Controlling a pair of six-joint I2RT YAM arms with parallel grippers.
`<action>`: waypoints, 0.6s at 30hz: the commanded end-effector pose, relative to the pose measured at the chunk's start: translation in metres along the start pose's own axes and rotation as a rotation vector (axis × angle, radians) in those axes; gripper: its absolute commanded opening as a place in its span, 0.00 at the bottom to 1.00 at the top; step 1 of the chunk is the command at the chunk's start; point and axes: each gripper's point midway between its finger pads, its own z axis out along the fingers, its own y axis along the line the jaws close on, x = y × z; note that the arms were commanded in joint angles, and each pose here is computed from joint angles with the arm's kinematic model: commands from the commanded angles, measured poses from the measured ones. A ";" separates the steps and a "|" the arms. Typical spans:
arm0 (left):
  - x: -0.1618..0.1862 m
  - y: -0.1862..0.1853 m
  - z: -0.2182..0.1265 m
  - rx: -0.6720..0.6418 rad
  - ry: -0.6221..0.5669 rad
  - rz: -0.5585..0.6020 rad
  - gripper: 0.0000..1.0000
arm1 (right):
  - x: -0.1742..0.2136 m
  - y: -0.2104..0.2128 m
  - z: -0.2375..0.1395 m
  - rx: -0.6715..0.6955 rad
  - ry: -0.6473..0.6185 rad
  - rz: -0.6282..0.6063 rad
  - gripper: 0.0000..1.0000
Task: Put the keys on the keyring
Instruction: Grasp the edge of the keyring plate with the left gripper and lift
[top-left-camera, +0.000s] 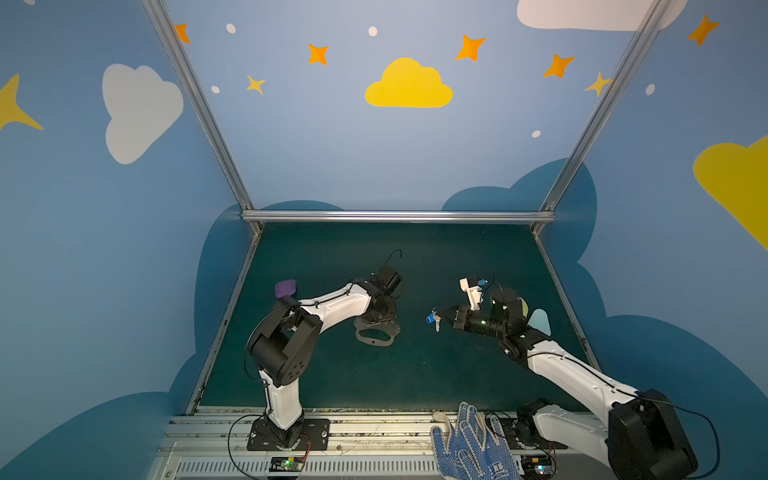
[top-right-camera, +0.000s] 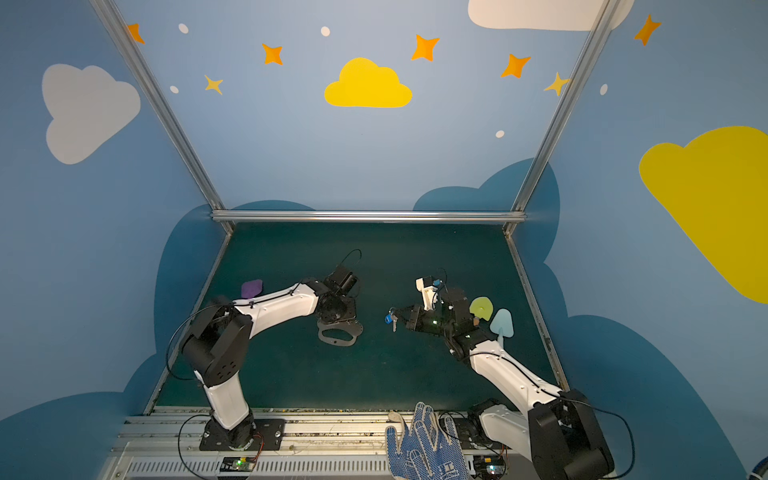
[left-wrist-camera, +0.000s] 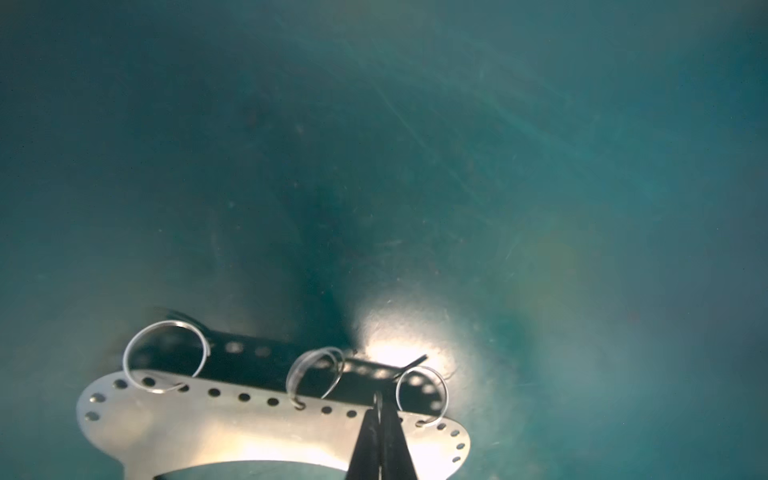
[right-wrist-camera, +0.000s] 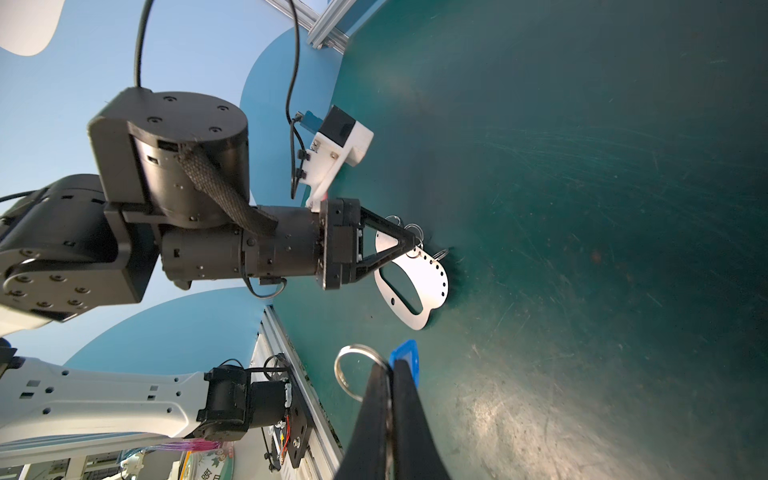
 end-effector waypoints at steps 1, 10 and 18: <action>-0.006 -0.001 -0.007 0.079 -0.009 -0.149 0.04 | 0.002 -0.002 0.002 -0.005 0.007 -0.007 0.00; -0.046 0.001 -0.045 0.193 -0.138 -0.347 0.04 | 0.002 0.002 0.004 -0.022 0.006 -0.013 0.00; -0.049 0.037 -0.034 0.099 -0.143 -0.544 0.04 | 0.000 0.005 0.004 -0.029 0.001 -0.012 0.00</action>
